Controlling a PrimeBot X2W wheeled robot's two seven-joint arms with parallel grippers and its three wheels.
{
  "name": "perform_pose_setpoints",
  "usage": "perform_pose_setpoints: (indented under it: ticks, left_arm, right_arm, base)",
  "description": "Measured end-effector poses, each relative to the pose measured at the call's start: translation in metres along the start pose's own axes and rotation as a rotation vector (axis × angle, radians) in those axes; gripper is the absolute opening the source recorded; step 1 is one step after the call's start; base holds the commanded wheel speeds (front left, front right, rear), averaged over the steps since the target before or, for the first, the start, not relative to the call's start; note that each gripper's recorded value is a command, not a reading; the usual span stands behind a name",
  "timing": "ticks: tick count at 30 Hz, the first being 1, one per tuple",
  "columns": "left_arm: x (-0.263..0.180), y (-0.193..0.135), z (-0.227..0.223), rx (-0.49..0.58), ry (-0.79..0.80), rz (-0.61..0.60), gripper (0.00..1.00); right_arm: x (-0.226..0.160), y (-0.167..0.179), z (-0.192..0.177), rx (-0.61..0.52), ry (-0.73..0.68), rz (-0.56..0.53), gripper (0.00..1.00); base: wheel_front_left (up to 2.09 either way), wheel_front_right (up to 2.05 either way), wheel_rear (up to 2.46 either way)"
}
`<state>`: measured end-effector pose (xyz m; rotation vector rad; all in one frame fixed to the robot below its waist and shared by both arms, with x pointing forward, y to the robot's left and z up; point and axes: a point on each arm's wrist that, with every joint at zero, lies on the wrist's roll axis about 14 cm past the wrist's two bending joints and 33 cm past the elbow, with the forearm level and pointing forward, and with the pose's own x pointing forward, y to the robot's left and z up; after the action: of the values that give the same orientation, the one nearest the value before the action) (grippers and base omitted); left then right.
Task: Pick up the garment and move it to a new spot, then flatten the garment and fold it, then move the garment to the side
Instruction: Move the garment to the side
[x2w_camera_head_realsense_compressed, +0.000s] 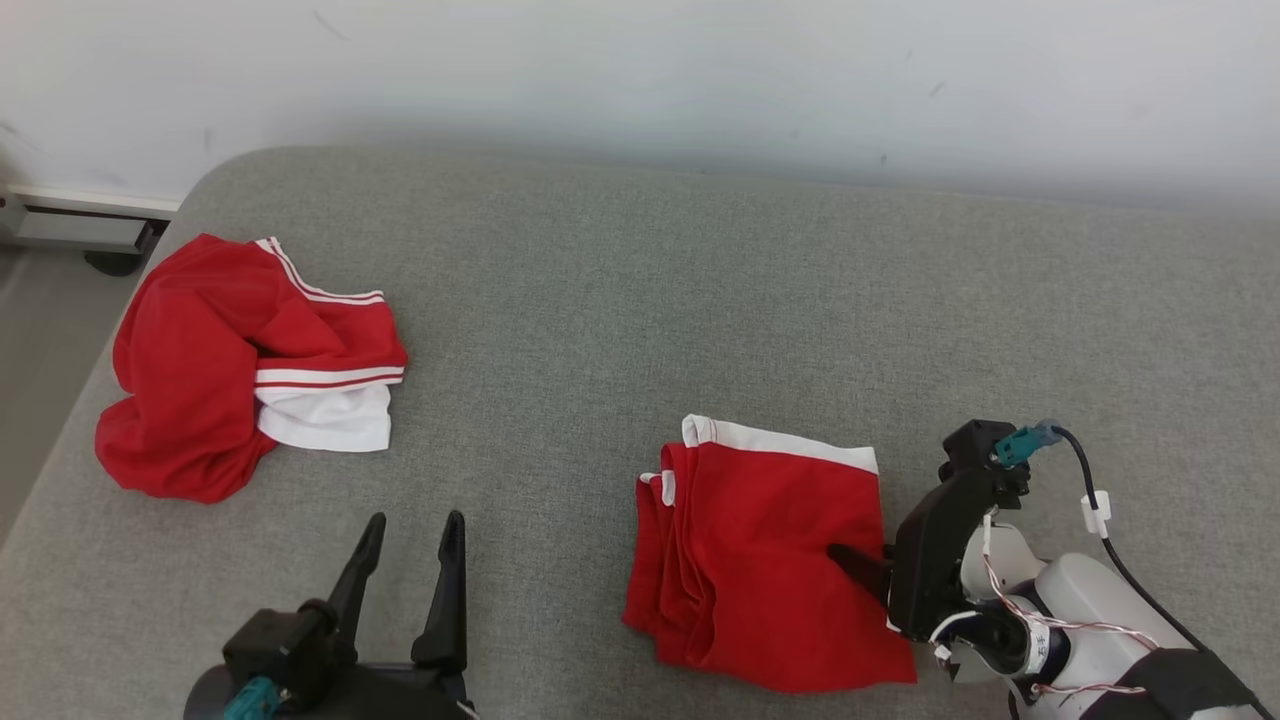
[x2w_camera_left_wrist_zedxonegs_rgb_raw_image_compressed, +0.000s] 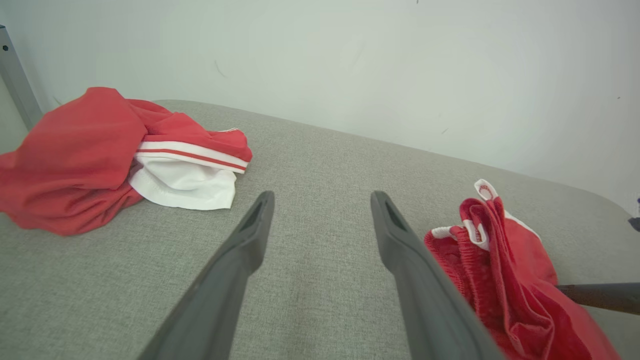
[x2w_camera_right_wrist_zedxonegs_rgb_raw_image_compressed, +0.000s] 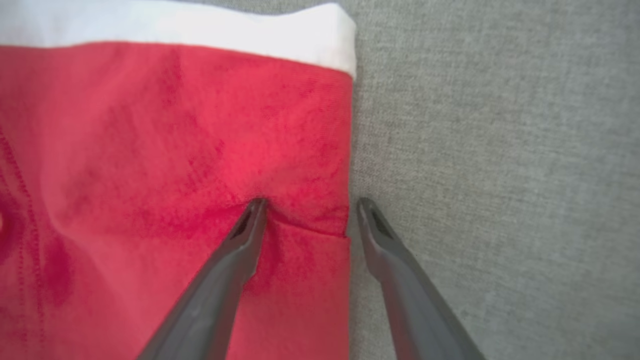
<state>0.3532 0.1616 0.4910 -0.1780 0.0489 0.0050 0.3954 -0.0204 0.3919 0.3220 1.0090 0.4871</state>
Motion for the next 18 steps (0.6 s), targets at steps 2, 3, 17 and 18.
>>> perform_pose_setpoints:
  ticks: [2, 3, 17, 18]
  left_arm:
    - [0.003, 0.001, 0.003, -0.004, -0.008, 0.006, 1.0]
    - [0.004, 0.002, 0.004, -0.005, -0.013, 0.01, 1.0]
    - [0.008, 0.0, 0.003, -0.024, -0.01, 0.006, 1.0]
    - [0.008, -0.001, 0.003, -0.026, -0.014, 0.003, 1.0]
  right_arm:
    - [0.002, 0.002, 0.002, 0.006, 0.003, 0.007, 0.0]
    - [0.003, 0.004, 0.002, 0.011, 0.008, 0.012, 0.0]
    - [-0.028, -0.034, 0.057, 0.064, -0.133, -0.047, 0.0]
    - [-0.033, -0.041, 0.062, 0.063, -0.147, -0.064, 0.0]
  base:
    - [0.0, 0.0, 0.0]
    - [0.0, 0.0, 0.0]
    - [0.0, 0.0, 0.0]
    - [0.0, 0.0, 0.0]
